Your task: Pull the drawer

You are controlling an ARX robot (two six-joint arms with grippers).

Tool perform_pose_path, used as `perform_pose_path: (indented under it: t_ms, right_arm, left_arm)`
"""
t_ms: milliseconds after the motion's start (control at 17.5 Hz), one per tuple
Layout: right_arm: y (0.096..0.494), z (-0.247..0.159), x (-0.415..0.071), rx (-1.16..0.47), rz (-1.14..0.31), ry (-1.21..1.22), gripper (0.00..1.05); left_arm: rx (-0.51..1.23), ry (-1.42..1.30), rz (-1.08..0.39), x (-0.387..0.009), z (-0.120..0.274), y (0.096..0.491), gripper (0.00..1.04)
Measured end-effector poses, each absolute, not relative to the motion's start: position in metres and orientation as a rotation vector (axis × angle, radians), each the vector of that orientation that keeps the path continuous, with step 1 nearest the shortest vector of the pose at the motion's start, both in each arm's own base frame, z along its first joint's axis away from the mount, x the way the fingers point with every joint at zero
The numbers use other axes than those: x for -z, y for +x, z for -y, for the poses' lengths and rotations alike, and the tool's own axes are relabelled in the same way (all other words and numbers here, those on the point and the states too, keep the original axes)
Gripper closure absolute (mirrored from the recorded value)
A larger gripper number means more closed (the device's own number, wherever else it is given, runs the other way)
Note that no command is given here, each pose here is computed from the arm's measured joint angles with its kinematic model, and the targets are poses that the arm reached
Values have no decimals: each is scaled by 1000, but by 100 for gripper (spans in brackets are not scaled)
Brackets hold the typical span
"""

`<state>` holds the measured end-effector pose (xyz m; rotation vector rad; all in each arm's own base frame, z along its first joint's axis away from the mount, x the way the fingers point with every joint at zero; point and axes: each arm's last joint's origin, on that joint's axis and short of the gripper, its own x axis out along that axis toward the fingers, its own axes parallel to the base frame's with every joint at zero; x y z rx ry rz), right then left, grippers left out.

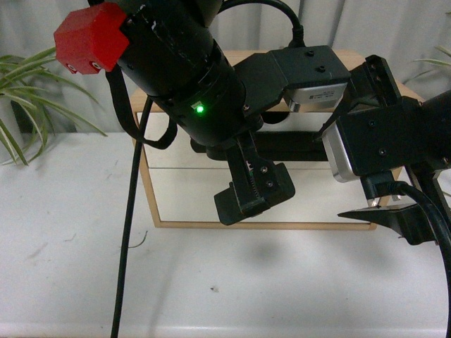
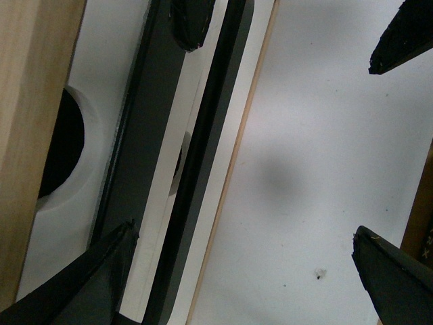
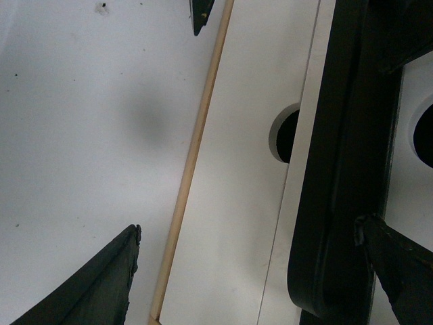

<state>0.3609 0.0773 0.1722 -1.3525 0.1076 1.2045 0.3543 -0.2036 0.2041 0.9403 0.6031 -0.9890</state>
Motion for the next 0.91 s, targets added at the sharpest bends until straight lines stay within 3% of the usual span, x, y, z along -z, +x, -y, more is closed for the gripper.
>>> perform_pose_path:
  t_ms: [400,914]
  right_arm:
    - [372,-85,-143,-1234,-117,-1333,6]
    - [373,-86,-139,-1237,-114,-1335,6]
  left_arm:
    - [1018,929,-635,-174,208,367,7]
    - [1037,918,-629,-172,208,367,7]
